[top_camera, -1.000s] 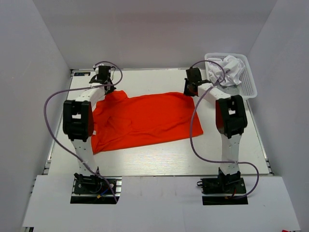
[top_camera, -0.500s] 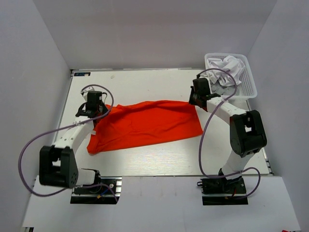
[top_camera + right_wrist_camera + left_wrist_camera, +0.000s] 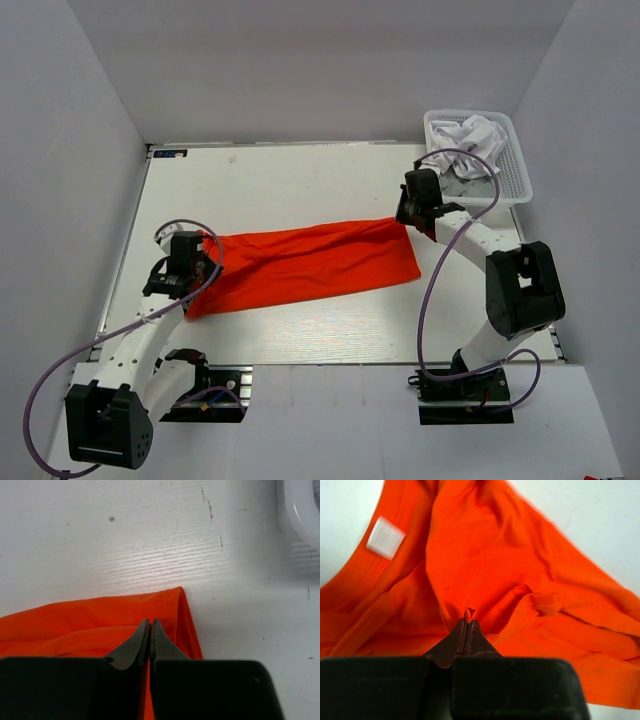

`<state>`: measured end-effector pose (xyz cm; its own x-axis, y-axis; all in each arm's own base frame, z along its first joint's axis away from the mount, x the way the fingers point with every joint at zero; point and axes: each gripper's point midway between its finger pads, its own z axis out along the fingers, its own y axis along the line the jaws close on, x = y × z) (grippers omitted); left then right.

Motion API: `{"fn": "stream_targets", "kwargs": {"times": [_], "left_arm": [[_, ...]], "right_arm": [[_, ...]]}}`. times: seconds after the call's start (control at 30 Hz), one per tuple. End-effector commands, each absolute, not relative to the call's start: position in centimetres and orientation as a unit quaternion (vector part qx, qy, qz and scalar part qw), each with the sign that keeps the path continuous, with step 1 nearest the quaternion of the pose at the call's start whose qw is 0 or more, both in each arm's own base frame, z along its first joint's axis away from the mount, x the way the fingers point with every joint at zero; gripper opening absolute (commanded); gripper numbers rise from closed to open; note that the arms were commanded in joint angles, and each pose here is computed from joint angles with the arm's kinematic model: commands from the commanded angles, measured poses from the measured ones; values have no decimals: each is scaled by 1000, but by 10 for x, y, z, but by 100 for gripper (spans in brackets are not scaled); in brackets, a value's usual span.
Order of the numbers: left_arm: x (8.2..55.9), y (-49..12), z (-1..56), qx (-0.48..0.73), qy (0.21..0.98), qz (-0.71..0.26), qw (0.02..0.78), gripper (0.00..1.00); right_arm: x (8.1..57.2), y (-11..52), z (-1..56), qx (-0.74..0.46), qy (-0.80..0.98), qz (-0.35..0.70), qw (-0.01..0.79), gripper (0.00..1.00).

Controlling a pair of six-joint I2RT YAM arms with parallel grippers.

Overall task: Fold and stack the t-shirts
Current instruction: Fold the other side of the tshirt into a rectangle

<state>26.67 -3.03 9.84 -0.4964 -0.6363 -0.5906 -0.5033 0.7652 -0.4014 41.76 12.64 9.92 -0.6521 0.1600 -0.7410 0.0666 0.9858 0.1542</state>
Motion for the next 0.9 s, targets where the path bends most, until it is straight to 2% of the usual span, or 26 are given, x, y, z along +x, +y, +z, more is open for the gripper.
{"fn": "stream_targets", "kwargs": {"times": [0.0, 0.2, 0.27, 0.3, 0.33, 0.37, 0.4, 0.43, 0.6, 0.73, 0.8, 0.87], "left_arm": [[242, -27, 92, -363, 862, -77, 345, 0], [212, -14, 89, -403, 858, -40, 316, 1], [206, -20, 87, -406, 864, -48, 293, 28], [198, -24, 84, -409, 869, -51, 275, 39], [192, -29, 81, -411, 873, -60, 256, 68], [189, -29, 83, -422, 869, -59, 249, 81], [183, -34, 83, -420, 873, -70, 237, 92], [181, -34, 82, -420, 875, -67, 233, 100], [205, -22, 116, -426, 850, -66, 303, 100], [257, -42, 131, -389, 842, -131, 351, 100], [272, -55, 114, -370, 857, -147, 327, 100], [299, -71, 125, -339, 859, -186, 336, 100]], "right_arm": [[416, 121, 111, 76, 897, 59, 431, 0], [397, 119, 88, 84, 911, 61, 400, 0], [391, 113, 81, 94, 915, 48, 390, 7], [386, 109, 75, 104, 918, 40, 381, 24], [377, 102, 69, 113, 923, 22, 366, 42], [374, 97, 69, 124, 923, 15, 364, 57], [372, 95, 68, 129, 923, 12, 361, 68], [367, 92, 67, 131, 926, 4, 353, 71], [374, 105, 97, 115, 914, 37, 387, 74], [382, 125, 105, 91, 907, 72, 404, 77], [388, 142, 102, 66, 911, 89, 398, 77], [391, 161, 107, 45, 910, 114, 397, 77]]}}
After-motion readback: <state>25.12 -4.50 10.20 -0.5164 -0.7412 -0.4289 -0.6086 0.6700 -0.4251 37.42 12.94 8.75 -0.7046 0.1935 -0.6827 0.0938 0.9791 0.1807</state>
